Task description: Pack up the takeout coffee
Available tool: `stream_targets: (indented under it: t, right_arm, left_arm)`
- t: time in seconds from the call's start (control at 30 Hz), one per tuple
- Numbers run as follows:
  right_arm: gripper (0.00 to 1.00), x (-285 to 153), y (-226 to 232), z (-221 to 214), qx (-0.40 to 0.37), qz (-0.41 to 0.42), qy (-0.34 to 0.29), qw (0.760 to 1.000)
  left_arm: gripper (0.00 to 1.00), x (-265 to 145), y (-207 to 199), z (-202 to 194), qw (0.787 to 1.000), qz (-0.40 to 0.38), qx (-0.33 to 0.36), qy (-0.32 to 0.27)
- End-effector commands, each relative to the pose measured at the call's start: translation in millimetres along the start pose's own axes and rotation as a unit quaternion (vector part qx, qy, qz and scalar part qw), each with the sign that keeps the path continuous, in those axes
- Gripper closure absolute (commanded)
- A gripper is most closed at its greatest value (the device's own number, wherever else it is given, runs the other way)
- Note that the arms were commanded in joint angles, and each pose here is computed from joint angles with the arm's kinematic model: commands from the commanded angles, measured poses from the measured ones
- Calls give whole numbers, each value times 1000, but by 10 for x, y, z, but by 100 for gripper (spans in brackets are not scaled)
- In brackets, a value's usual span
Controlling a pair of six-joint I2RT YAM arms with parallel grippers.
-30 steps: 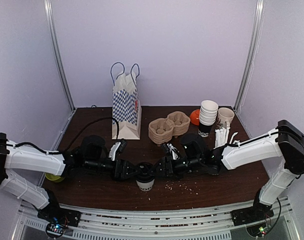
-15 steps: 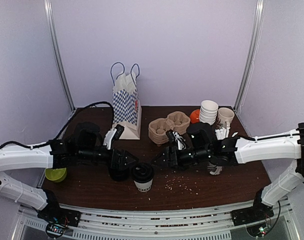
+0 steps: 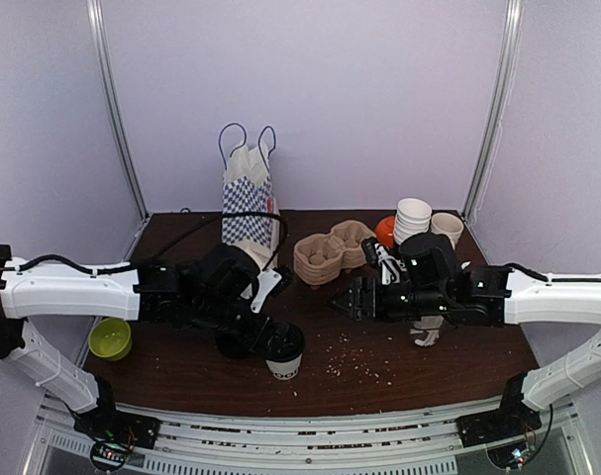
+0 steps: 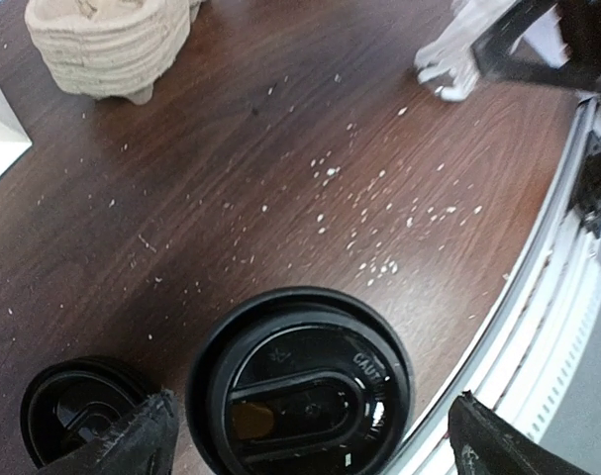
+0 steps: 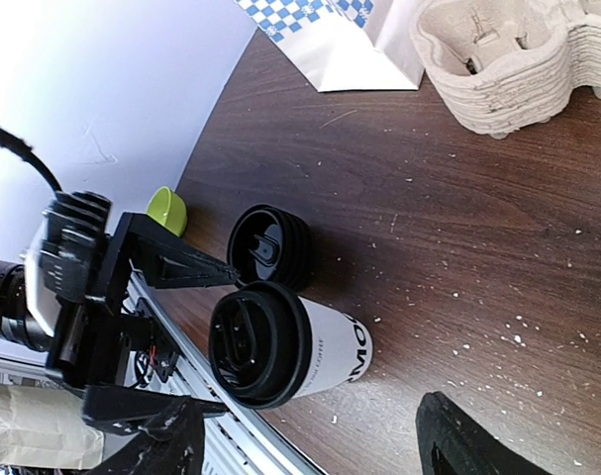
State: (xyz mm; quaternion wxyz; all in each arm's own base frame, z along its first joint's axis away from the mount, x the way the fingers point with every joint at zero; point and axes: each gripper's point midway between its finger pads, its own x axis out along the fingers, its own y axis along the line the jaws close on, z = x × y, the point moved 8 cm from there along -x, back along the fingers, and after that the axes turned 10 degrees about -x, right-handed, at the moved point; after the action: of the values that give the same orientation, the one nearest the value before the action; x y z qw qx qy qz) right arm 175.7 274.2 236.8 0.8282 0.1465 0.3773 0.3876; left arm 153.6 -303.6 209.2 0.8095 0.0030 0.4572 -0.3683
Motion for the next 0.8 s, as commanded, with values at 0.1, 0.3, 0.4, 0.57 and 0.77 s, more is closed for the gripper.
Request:
stream_targets:
  t: [0.1, 0.3, 0.4, 0.57, 0.77]
  right_arm:
    - [25, -86, -75, -58, -10, -23, -4, 1000]
    - [25, -78, -87, -71, -10, -23, -5, 1000]
    - [25, -63, -92, -84, -11, -23, -2, 1000]
    - [25, -54, -88, -80, -11, -22, -3, 1000]
    - [25, -62, -77, -65, -13, -20, -4, 1000]
  left_arm:
    - [2, 138, -65, -36, 998, 49, 21, 31]
    - [2, 223, -47, -51, 997, 64, 23, 39]
    - [2, 258, -52, -56, 997, 64, 23, 44]
    - [5, 277, -54, -48, 997, 66, 24, 44]
    - [22, 159, -53, 14, 997, 70, 22, 21]
